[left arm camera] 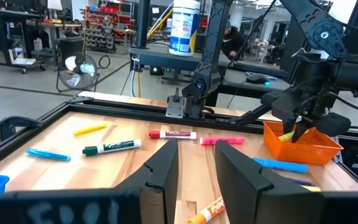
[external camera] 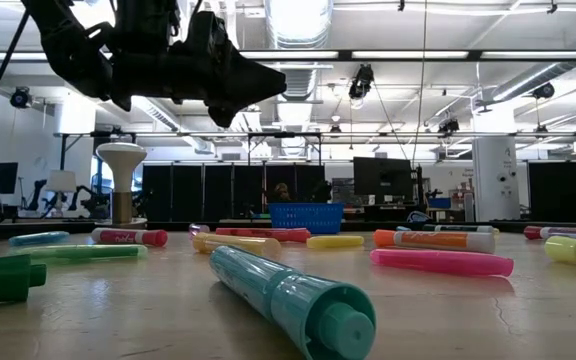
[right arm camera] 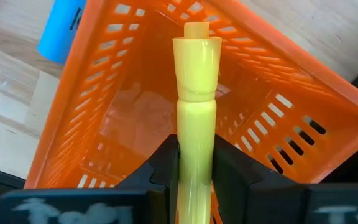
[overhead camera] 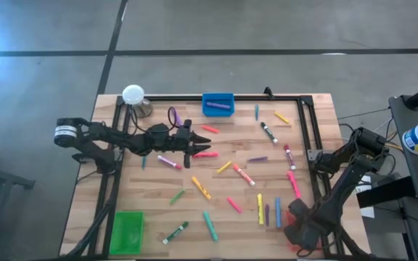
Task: Pick & Place Markers
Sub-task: Put the left yellow highlighter into the blue bin
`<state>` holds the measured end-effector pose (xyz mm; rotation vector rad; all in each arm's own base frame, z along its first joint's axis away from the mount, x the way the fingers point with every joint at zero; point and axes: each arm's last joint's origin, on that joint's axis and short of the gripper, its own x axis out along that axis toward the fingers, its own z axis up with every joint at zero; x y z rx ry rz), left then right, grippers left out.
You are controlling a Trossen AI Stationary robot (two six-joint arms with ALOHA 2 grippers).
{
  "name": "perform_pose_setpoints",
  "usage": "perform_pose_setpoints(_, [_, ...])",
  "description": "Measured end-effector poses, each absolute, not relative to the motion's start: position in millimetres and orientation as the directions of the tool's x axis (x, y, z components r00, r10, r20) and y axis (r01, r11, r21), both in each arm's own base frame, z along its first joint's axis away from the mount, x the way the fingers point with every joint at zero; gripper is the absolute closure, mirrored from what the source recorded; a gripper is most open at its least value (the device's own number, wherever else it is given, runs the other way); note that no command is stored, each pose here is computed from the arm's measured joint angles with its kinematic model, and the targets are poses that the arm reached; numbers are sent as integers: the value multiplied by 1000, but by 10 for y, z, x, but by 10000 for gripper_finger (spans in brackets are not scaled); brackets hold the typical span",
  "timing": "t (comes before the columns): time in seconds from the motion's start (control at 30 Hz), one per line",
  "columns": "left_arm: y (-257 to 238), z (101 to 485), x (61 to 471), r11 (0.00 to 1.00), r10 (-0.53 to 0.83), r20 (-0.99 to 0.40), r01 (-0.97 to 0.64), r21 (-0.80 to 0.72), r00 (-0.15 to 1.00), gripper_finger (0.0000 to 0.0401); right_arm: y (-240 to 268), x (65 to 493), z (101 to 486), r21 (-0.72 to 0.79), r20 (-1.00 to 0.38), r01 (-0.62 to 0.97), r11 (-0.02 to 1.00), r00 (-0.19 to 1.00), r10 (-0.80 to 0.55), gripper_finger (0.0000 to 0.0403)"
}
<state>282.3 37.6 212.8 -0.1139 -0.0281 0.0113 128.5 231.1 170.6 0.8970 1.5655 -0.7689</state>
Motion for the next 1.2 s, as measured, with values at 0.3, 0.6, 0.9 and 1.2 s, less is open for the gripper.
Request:
perform_pose_setpoints(0.3, [393, 2139, 2825, 993, 19, 32, -15, -121, 999, 301, 2360, 1304, 1846, 48, -973, 848, 528, -79, 216, 335])
perform_pose_setpoints(0.6, [408, 2140, 2823, 992, 24, 32, -20, -125, 999, 301, 2294, 1279, 2123, 128, -954, 843, 523, -39, 296, 335])
perform_pose_setpoints(0.9, [710, 2119, 2753, 988, 28, 14, -26, -152, 999, 348, 1738, 1319, 2599, 343, -935, 734, 586, 209, 286, 335])
perform_pose_setpoints(1.2, [1105, 2141, 2611, 979, 120, 38, -112, -170, 992, 400, 683, 1723, 2837, 352, -834, 373, 859, 541, 107, 335])
